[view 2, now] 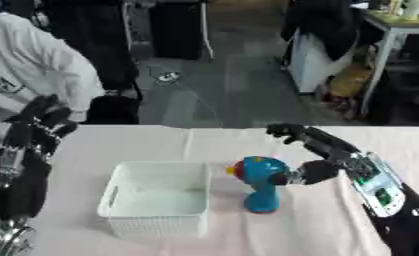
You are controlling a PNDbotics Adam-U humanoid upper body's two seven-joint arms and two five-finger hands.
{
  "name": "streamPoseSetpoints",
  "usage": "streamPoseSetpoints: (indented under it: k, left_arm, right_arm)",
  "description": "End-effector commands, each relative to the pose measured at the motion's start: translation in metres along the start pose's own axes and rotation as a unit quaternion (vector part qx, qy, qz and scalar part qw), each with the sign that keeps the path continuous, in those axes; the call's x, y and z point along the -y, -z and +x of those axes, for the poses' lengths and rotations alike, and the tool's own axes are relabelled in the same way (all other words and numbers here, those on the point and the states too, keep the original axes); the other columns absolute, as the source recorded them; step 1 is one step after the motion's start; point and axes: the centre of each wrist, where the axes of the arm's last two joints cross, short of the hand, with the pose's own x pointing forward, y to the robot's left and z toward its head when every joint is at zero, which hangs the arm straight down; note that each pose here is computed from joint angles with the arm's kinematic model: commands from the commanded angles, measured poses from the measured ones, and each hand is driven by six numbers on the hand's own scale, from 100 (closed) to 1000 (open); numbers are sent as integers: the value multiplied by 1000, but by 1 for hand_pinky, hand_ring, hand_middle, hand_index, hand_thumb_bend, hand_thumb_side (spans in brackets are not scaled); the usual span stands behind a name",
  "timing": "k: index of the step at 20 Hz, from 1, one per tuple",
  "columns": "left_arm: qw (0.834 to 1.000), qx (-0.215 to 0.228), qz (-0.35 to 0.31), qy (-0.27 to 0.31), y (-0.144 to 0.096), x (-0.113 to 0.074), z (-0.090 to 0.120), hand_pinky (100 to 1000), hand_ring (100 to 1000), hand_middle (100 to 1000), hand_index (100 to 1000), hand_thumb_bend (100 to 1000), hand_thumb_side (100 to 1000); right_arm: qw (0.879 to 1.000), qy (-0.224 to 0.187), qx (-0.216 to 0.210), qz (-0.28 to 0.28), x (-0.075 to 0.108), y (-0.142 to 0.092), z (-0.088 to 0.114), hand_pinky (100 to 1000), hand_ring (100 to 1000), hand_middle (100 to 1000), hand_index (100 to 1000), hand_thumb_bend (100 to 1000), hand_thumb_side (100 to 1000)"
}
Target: Pick up objects on the table and place them in the box.
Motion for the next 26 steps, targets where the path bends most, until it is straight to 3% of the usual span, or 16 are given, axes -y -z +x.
streamPoseSetpoints:
  k: [1,26]
  left_arm:
    - [1000,20,-12,7,9,-3,10,857,912,958,981,291,852]
    - [1000,22,-15,5,11,-2,11,858,913,959,980,290,853]
  right_arm:
    - [1000,-21,3,-9,23,-3,4,856,920,910,1000,766,715]
    - [999,-17,24,27,8,8,12,865,925,915,1000,726,744]
